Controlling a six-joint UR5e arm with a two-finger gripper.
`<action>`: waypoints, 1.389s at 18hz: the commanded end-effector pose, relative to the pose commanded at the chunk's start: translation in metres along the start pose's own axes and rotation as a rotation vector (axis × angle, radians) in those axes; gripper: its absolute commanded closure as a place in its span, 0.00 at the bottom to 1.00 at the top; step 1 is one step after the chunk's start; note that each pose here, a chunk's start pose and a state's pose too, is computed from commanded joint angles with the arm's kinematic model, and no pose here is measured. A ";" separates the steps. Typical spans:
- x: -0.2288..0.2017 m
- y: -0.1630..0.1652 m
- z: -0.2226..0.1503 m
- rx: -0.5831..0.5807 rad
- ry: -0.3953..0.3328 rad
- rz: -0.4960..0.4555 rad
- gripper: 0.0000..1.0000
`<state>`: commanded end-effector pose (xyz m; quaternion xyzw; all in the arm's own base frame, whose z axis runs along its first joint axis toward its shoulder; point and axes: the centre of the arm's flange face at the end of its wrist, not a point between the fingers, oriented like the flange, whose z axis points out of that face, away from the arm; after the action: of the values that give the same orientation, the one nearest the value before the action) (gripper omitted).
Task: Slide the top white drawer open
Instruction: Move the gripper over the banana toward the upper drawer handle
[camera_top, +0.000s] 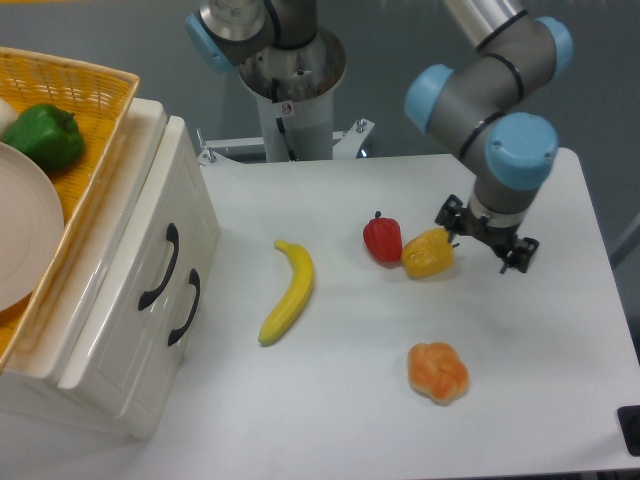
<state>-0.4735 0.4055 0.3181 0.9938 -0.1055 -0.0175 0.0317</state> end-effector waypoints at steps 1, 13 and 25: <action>0.006 -0.006 -0.006 0.000 -0.001 -0.009 0.00; 0.104 -0.099 -0.085 0.235 0.140 -0.457 0.00; 0.160 -0.166 -0.110 0.345 0.365 -0.557 0.00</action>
<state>-0.2777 0.5404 0.4125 0.9619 0.1747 0.1699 -0.1239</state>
